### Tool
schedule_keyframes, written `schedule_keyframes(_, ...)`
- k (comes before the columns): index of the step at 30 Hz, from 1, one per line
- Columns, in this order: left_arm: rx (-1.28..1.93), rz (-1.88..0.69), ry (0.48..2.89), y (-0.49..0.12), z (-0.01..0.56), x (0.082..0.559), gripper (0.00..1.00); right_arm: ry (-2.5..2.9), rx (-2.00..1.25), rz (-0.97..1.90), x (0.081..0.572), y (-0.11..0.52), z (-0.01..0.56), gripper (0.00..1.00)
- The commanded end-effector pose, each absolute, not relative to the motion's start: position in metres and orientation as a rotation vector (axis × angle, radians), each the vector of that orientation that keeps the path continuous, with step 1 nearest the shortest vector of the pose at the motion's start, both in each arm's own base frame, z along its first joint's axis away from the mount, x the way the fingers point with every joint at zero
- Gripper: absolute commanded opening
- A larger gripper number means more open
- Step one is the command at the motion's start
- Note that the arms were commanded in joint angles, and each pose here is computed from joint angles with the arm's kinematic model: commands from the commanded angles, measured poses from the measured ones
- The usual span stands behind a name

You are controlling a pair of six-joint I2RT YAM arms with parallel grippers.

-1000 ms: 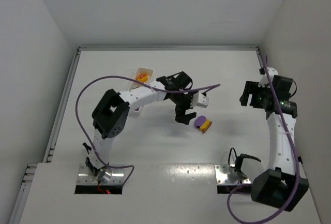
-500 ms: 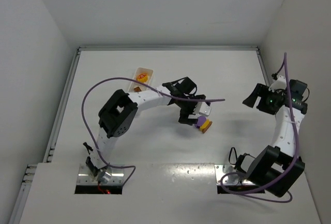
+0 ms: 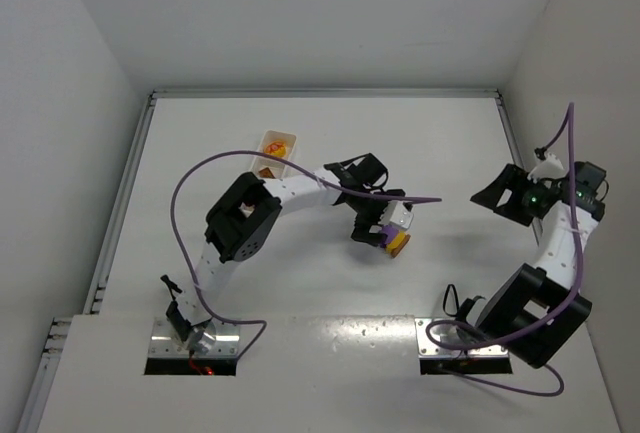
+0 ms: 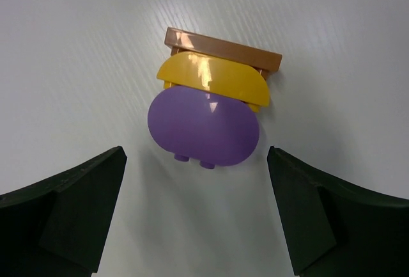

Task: Sort the legos into containers by color

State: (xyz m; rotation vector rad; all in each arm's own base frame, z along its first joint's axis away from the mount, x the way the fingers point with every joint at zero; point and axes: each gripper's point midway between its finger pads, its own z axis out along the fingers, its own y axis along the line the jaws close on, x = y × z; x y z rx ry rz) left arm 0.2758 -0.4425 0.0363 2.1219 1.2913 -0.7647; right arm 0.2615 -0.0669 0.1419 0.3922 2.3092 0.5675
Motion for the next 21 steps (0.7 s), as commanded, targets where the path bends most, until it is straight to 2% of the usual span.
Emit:
schedule_keyframes(1, 2.113, -0.812, 1.130, -0.471, 0.056, 0.270, 1.00, 2.257, 0.345, 0.589, 0.268, -0.069, 0.158, 0.77)
schedule_keyframes(16, 2.167, -0.864, 1.117, -0.475, 0.039, 0.251, 1.00, 2.236, 0.372, 0.633, 0.268, -0.074, 0.158, 0.77)
schedule_keyframes(19, 2.187, -0.871, 1.112, -0.476, 0.033, 0.246, 0.90, 2.241, 0.369, 0.651, 0.267, -0.072, 0.156, 0.77)
schedule_keyframes(21, 2.187, -0.871, 1.112, -0.476, 0.033, 0.246, 0.79, 2.241, 0.369, 0.651, 0.267, -0.072, 0.156, 0.77)
